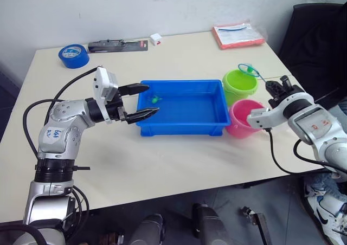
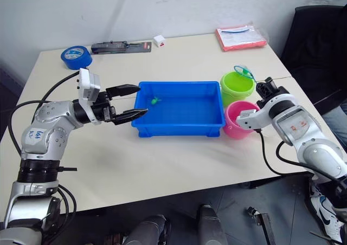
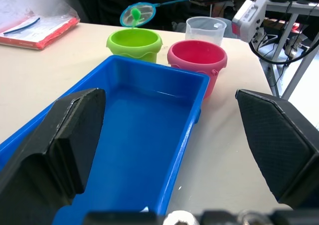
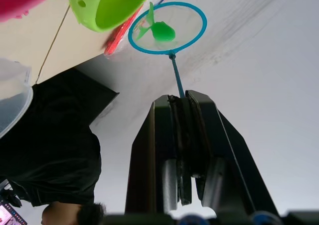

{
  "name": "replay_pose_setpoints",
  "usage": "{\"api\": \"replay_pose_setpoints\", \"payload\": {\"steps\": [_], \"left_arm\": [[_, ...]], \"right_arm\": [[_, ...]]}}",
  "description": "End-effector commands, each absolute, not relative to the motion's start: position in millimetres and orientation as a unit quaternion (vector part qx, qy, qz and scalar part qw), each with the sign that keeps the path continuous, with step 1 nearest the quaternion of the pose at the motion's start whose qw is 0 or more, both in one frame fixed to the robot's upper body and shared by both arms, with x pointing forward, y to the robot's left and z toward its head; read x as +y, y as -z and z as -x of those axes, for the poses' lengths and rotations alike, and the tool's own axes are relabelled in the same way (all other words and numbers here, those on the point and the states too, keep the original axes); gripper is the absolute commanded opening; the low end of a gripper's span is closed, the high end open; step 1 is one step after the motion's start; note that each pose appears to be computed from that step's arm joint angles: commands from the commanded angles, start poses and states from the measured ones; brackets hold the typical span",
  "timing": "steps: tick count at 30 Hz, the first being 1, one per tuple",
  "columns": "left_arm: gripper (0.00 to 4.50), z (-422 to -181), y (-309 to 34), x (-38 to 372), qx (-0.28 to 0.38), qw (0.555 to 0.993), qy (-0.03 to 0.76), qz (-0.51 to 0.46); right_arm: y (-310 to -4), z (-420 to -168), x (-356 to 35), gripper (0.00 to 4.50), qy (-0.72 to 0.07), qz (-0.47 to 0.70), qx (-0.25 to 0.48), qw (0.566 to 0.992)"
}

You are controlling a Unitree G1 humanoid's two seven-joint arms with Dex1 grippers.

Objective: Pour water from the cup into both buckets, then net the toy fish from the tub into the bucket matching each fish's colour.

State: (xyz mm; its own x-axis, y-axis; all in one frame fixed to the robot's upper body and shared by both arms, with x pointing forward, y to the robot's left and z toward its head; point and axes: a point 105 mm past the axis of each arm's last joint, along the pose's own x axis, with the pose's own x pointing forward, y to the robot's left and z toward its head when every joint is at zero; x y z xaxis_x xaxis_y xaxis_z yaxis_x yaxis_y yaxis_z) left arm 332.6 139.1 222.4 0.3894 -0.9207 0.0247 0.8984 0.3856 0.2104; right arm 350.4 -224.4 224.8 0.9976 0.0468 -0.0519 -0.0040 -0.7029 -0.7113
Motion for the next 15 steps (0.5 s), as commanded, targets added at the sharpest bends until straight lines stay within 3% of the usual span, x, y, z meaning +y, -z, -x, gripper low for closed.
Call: {"api": "replay_pose_setpoints", "payload": {"steps": [1,15], "left_arm": [[4.5,-329.6,-228.7,137.7,-0.086,0.827,0.549,-0.09],[4.5,-329.8,-228.4,138.9,-0.085,0.827,0.548,-0.093]], "right_arm": [[-241.9,-346.5,-222.5,0.78,-0.002,0.928,-0.034,0.371],[-242.1,-350.1,-219.7,0.78,0.023,0.942,-0.048,0.331]]}}
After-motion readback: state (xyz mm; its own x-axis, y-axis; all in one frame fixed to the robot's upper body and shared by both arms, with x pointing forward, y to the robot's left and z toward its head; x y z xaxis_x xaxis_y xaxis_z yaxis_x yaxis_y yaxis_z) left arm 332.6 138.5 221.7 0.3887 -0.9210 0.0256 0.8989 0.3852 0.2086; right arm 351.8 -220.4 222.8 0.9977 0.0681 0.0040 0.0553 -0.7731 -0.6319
